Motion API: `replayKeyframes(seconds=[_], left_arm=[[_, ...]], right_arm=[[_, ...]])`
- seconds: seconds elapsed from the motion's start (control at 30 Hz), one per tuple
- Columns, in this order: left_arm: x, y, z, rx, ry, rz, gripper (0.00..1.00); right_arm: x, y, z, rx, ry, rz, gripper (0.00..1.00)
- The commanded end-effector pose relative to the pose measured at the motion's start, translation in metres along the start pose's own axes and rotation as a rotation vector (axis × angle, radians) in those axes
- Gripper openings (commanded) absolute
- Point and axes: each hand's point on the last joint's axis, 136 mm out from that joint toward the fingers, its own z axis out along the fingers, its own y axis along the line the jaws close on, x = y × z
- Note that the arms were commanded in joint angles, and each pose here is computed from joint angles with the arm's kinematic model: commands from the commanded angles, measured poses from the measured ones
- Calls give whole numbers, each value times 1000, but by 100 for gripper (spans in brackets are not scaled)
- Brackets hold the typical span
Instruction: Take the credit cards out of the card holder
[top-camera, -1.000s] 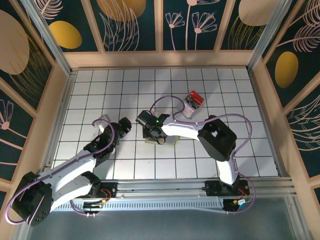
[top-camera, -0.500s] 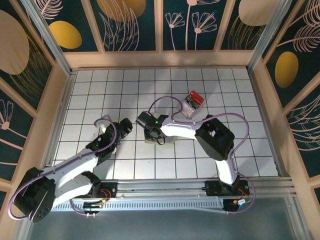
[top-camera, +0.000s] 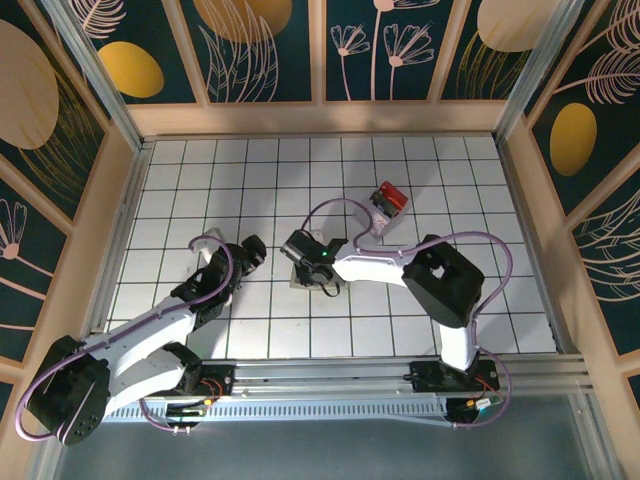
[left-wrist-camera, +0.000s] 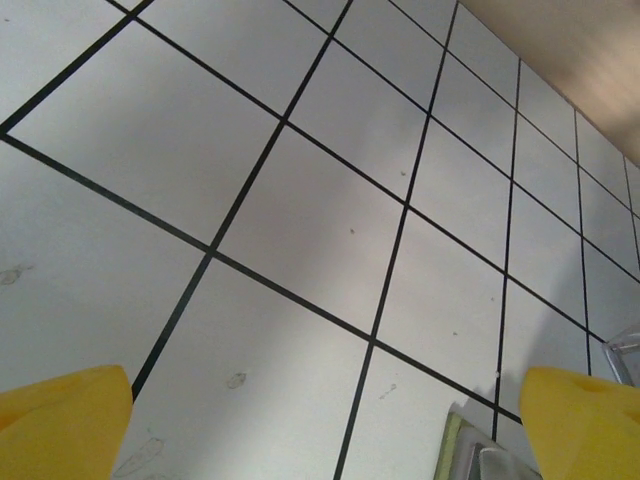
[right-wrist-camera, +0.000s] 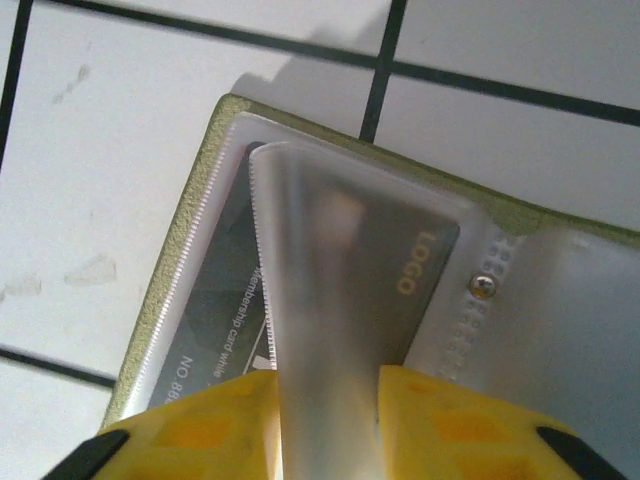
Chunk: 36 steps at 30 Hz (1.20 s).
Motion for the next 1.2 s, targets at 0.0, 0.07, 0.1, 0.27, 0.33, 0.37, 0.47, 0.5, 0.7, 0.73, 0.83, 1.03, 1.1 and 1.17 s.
replayKeyframes(seconds=[0.0,0.07,0.1,0.27,0.33,0.37,0.47,0.5,0.7,0.73,0.83,1.03,1.1,1.17], left_arm=[[-16,-22,-5,65,-30,-4,98],[-17,-25,-6,77,-32,-2,98],[-18,-27,-6,82,-34,-3,98],[-21,-32,-6,96,-39,3,98],[-21,-35,-6,101,-38,10,99],[-22,-36,-6,104,-37,13,98],[-22,-40,-5,109,-32,28,99],[-22,-40,-4,109,-31,32,99],[-23,-44,-4,118,-33,40,99],[-24,-45,-4,120,-33,42,99],[-23,-48,-4,129,-29,55,98],[-16,-52,6,107,12,88,99],[-10,-57,9,120,34,97,99],[-4,-60,11,130,55,104,98]], right_arm=[[19,1,-7,-31,44,-63,28],[18,-7,-8,2,33,-72,28],[18,-11,-7,21,34,-74,27],[13,-29,-9,94,13,-54,28],[8,-33,-12,106,-5,-40,31],[6,-34,-15,110,-15,-34,33],[1,-41,-21,137,-39,-21,38],[1,-45,-22,147,-44,-16,38],[2,-66,-27,189,-45,27,37],[2,-69,-28,191,-47,33,37],[4,-78,-30,202,-42,51,37],[17,-93,-20,203,-1,80,37],[20,-98,-16,212,11,86,37],[22,-102,-13,217,20,92,35]])
